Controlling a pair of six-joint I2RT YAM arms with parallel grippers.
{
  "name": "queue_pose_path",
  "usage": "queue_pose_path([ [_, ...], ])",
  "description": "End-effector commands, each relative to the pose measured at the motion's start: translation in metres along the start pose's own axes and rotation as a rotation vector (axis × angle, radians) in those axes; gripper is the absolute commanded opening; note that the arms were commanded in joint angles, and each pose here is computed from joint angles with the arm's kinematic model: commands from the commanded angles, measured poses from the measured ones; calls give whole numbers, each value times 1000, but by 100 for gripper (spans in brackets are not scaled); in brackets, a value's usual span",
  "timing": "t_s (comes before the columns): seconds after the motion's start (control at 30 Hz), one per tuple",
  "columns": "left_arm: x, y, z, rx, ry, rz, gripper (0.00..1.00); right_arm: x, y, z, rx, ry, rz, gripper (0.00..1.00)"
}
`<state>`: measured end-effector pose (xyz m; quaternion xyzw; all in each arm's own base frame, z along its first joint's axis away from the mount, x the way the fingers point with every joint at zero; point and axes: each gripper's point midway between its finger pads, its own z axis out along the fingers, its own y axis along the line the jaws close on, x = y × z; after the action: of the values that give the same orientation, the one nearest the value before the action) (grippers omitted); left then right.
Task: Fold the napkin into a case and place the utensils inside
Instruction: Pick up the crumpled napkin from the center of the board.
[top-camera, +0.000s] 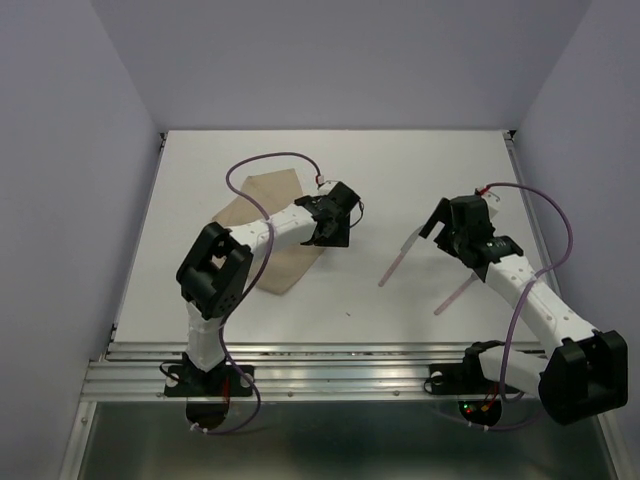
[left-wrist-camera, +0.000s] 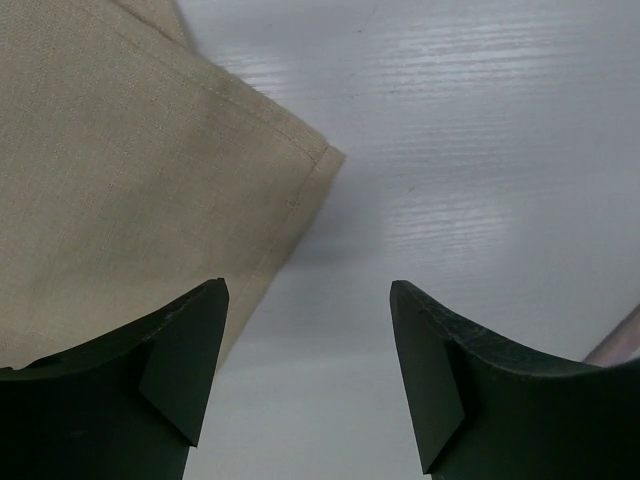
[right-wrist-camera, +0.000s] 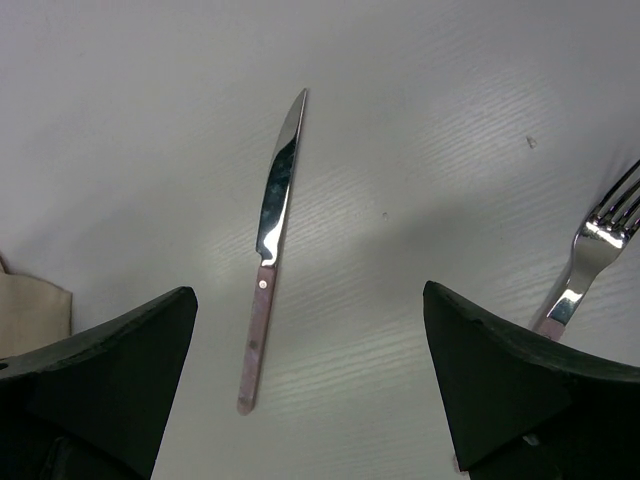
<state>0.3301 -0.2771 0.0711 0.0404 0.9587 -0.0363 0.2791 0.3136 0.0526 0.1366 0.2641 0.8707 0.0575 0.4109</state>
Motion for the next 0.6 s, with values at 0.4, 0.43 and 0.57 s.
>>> queue_pose_path([
  [0.4, -15, 12, 48, -122, -11, -80, 72, 0, 6, -5, -43, 2, 44, 100],
  [0.43, -14, 14, 50, -124, -8, -79, 71, 0, 6, -5, -41, 2, 47, 100],
  [0.57, -8, 18, 58, -136, 7, -64, 66, 1, 6, -5, -40, 8, 53, 100],
])
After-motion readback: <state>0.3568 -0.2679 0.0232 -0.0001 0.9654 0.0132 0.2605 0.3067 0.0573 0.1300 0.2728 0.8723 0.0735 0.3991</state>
